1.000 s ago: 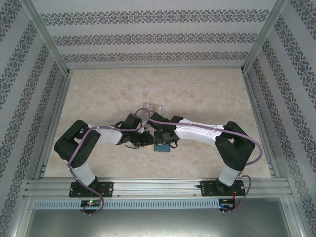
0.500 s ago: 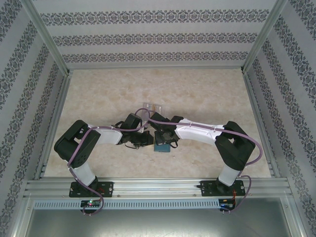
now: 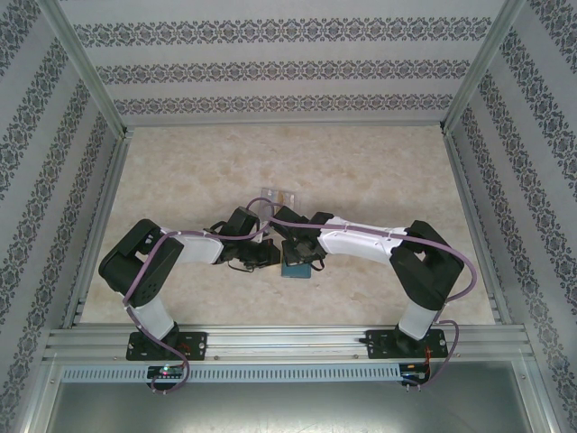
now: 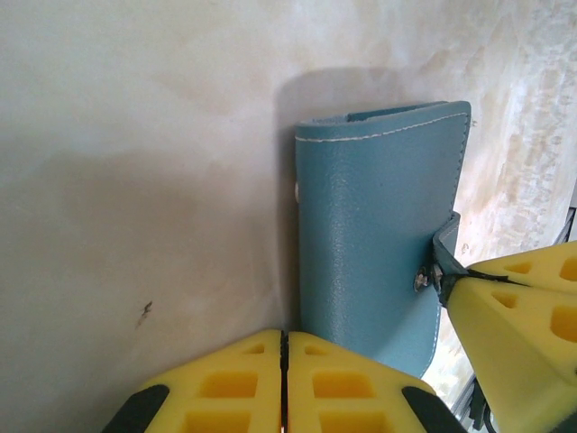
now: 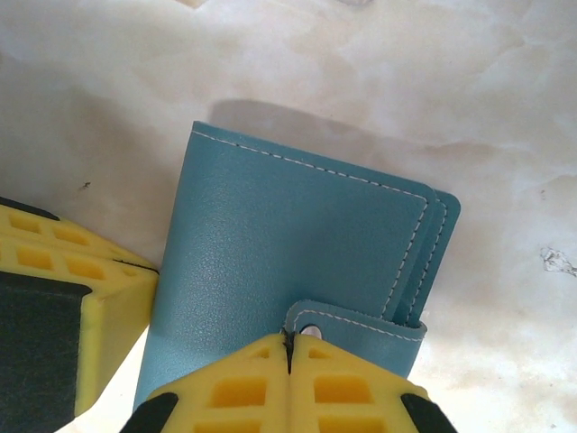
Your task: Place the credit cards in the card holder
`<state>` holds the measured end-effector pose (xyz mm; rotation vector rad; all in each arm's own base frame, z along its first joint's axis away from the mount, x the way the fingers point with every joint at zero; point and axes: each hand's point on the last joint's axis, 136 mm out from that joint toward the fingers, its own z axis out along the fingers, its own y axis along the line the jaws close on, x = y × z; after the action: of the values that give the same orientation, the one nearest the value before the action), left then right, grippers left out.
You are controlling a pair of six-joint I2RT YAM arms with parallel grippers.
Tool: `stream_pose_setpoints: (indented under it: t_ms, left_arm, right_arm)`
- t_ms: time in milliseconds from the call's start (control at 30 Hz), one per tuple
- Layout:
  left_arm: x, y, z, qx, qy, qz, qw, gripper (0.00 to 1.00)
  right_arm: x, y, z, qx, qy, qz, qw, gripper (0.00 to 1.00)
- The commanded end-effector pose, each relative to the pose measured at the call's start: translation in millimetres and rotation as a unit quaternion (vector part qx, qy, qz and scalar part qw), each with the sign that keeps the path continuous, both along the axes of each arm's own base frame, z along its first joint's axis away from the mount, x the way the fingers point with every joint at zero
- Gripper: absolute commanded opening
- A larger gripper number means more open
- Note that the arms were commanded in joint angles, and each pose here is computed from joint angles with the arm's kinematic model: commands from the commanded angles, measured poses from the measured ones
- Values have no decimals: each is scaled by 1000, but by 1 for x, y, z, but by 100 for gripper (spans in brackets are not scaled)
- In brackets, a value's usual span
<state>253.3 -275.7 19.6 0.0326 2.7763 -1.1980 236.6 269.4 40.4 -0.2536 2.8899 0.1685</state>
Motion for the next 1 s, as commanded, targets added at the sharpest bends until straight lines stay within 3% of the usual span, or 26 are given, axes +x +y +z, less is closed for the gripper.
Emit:
stream_pose_setpoints:
  t_ms: [0, 600, 967]
  left_arm:
    - [0, -3, -1, -6, 1, -3, 1000, 10]
    - [0, -4, 1, -9, -2, -4, 1000, 10]
    - [1, -5, 2, -12, -3, -4, 1000, 9]
  right_arm:
    - [-5, -4, -8, -20, 7, 9, 1000, 0]
    - [-7, 8, -15, -23, 24, 28, 999, 0]
    - [-20, 0, -48, -53, 75, 27, 995, 0]
